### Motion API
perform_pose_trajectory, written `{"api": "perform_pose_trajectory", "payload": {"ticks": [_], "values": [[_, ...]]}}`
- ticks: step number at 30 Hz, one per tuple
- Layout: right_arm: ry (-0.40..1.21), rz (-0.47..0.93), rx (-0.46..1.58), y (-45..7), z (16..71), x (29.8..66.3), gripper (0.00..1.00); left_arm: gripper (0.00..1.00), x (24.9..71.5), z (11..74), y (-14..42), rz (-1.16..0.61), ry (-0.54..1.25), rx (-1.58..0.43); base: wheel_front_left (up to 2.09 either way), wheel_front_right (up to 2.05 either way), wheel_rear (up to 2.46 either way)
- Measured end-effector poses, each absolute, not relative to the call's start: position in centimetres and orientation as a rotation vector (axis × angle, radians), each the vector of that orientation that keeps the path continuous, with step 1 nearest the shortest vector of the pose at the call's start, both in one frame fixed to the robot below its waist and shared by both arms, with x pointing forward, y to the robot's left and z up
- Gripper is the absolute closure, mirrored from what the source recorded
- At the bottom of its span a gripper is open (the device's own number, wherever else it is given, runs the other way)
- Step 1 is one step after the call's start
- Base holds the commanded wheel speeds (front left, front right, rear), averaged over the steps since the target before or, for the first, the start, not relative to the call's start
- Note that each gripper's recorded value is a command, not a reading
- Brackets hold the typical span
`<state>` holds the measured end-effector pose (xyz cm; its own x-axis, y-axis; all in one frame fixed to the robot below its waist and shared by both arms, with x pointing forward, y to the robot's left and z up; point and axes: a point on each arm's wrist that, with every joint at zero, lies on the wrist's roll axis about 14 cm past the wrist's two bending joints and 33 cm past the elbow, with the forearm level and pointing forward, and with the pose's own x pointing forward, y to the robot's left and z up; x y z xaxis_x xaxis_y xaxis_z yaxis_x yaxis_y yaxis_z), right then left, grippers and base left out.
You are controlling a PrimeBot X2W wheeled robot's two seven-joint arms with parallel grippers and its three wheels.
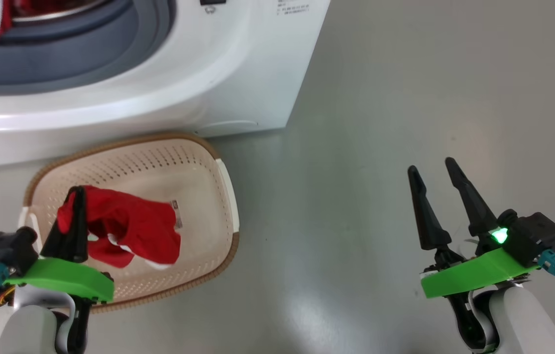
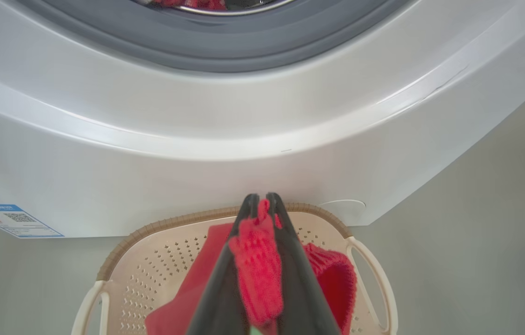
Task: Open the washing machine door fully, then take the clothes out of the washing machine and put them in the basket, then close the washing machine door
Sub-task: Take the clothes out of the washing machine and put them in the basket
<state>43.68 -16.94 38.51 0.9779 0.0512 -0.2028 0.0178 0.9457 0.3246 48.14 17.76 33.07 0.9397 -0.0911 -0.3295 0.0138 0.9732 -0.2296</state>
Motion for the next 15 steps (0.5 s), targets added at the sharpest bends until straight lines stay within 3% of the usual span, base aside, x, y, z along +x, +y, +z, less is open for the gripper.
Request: {"api": "perform_pose_trajectory", "payload": {"ticks": [15], "values": [[0.309, 0.035, 0.330, -16.0, 33.9, 44.5, 0.00, 1.00, 48.6, 23.5, 16.0, -0.112, 0.598, -0.183, 0.00, 0.00, 0.00]]}}
